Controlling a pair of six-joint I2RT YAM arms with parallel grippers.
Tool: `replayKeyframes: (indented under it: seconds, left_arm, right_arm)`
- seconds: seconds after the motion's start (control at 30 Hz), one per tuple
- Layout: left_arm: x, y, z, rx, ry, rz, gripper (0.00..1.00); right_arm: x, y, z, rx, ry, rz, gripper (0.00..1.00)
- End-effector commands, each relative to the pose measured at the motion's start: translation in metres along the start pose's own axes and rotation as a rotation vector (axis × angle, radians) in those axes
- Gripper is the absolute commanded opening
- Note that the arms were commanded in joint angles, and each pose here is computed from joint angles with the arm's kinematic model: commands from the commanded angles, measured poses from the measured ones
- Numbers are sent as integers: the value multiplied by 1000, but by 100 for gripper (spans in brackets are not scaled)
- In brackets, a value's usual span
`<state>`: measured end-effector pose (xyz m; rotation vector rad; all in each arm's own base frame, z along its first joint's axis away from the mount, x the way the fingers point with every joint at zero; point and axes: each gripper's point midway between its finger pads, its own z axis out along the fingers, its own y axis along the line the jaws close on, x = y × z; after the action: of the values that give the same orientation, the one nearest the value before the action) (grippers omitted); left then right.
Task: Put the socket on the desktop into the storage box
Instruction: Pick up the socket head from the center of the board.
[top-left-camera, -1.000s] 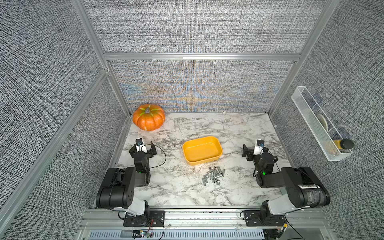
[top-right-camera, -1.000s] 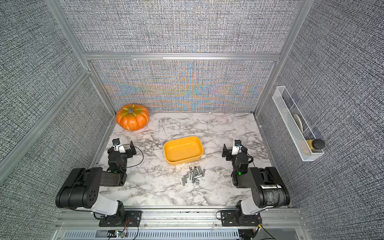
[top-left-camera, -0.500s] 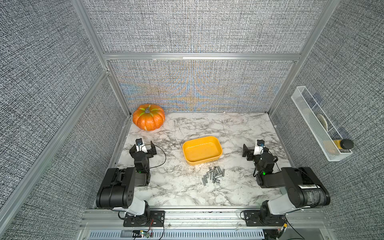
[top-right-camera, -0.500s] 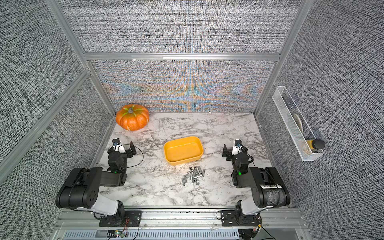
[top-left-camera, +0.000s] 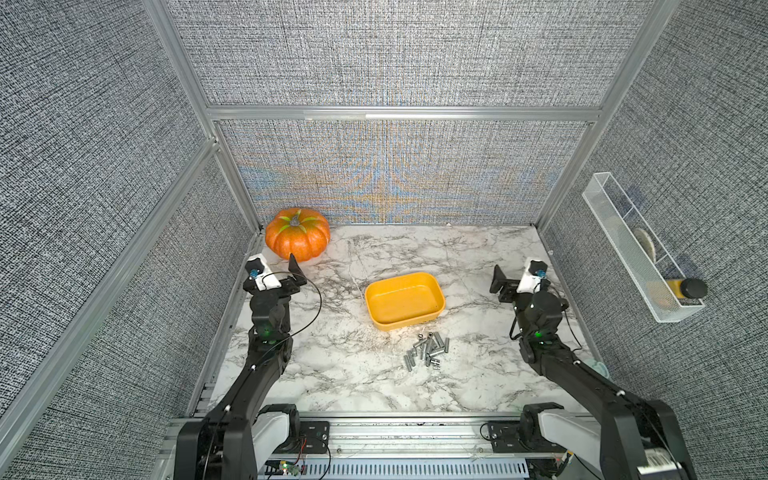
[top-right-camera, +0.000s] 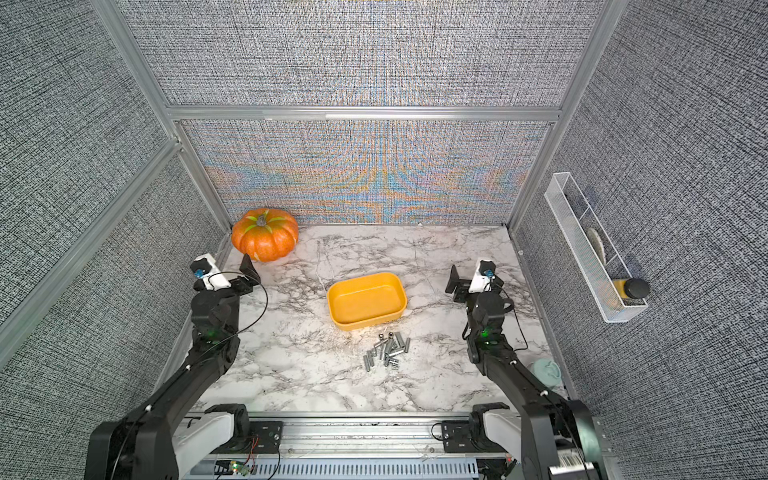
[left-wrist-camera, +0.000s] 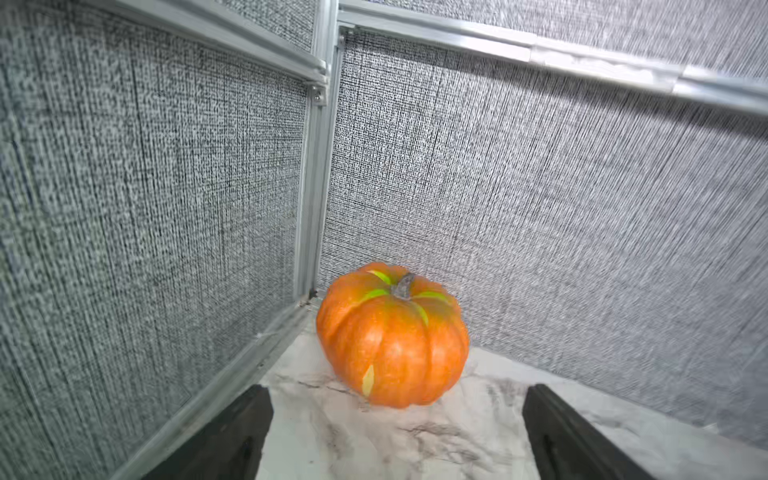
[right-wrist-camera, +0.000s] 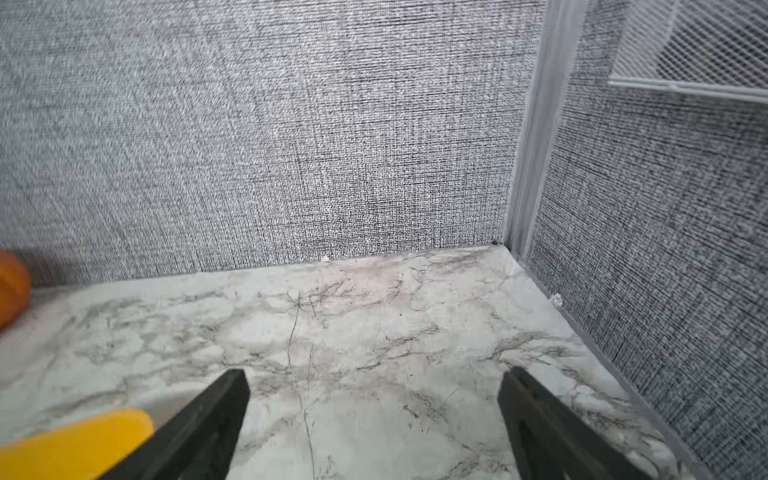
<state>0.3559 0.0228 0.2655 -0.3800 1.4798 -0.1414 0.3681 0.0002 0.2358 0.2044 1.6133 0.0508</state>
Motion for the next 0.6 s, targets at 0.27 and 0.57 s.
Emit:
replayKeyframes:
  seconds: [0.27, 0.57]
  left_arm:
    - [67, -36, -49, 205, 350, -338, 100]
    - [130, -92, -89, 239, 583, -263, 95]
  right_arm:
    - [36, -15, -38, 73, 290, 317, 99]
    - [72, 84, -53, -184, 561, 137, 84]
